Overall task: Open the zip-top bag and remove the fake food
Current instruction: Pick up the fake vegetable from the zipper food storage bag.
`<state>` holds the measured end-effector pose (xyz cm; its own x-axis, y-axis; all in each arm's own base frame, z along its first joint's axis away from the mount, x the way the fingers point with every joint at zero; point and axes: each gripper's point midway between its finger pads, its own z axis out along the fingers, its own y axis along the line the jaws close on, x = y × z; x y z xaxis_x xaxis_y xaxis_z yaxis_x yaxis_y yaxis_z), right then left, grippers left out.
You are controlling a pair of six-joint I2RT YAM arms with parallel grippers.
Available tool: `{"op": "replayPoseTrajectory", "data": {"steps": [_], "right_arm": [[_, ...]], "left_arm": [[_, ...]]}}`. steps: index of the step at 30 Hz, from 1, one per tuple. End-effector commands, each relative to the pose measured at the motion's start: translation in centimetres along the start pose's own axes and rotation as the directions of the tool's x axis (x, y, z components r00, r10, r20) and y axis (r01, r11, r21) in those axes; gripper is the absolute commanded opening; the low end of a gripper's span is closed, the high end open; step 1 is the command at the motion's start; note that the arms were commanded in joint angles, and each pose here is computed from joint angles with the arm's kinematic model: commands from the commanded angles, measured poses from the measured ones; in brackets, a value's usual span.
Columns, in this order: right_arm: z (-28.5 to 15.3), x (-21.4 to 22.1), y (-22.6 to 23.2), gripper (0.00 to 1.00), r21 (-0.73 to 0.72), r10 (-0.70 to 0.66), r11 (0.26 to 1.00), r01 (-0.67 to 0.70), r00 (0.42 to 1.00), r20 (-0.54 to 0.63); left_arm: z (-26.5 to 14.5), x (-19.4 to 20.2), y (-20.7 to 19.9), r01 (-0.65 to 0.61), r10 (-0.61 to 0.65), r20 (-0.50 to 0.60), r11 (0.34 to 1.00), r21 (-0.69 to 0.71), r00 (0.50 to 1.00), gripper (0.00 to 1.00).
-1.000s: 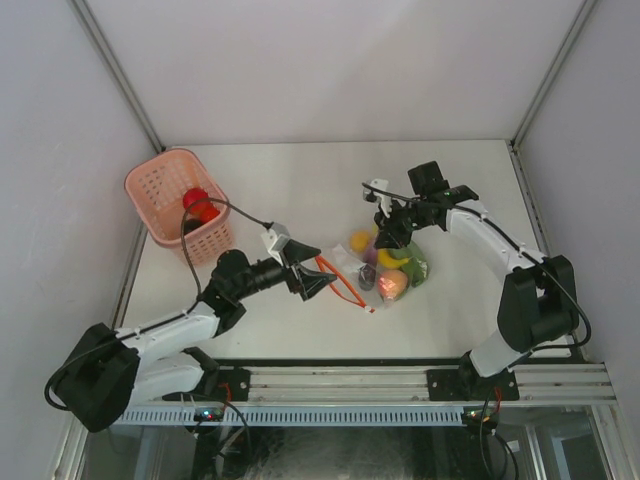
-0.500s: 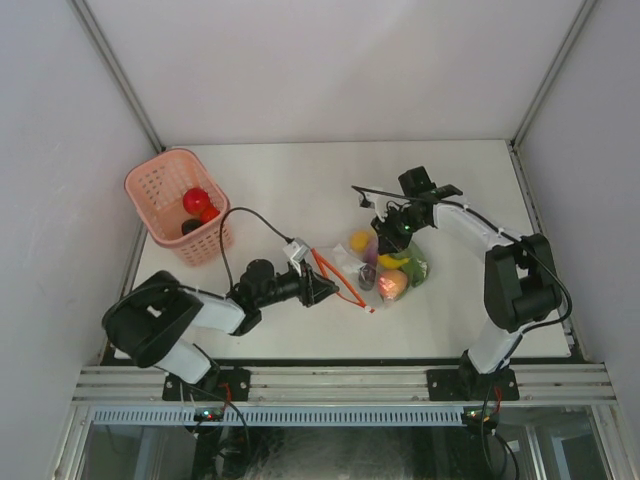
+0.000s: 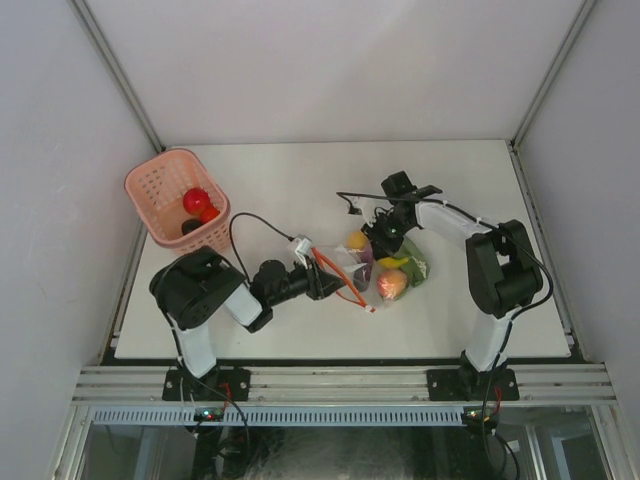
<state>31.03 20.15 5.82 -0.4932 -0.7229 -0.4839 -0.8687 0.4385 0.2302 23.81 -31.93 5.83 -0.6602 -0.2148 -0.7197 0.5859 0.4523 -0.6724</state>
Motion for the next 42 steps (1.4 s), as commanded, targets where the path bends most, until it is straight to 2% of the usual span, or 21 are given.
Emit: {"op": "replayPoseTrajectory", "data": {"steps": [1,8,16,26,36,42], "right_arm": [[-0.4,-1.3,-0.2,0.11,0.028,-0.006,1.000,0.006,1.000,0.010],[0.1,-1.2,0.0,0.11,0.012,0.009,1.000,-0.009,1.000,0.003],[0.8,-1.5,0.9,0.11,-0.034,0.028,0.999,-0.028,1.000,0.004],[1.2,-1.8,1.8,0.09,-0.098,0.066,0.993,-0.065,0.998,0.012],[1.4,-1.9,2.0,0.09,-0.116,0.084,0.990,-0.082,0.996,0.012],[0.9,-2.1,1.6,0.08,-0.112,0.094,0.990,-0.091,0.995,0.026]], "left_arm": [[2.0,-2.4,-0.8,0.038,-0.040,0.092,0.999,0.024,0.995,0.30],[3.2,-1.9,0.3,0.080,-0.078,0.076,0.997,-0.019,0.994,0.38],[4.4,-1.0,0.0,0.084,-0.083,0.035,0.996,-0.035,0.996,0.52],[5.9,0.2,1.0,0.085,-0.087,-0.022,0.992,-0.093,0.996,0.63],[7.2,1.0,1.6,0.060,-0.070,-0.068,0.989,-0.136,0.995,0.60],[6.6,0.7,1.8,0.042,-0.051,-0.053,0.986,-0.159,0.997,0.41]]}}
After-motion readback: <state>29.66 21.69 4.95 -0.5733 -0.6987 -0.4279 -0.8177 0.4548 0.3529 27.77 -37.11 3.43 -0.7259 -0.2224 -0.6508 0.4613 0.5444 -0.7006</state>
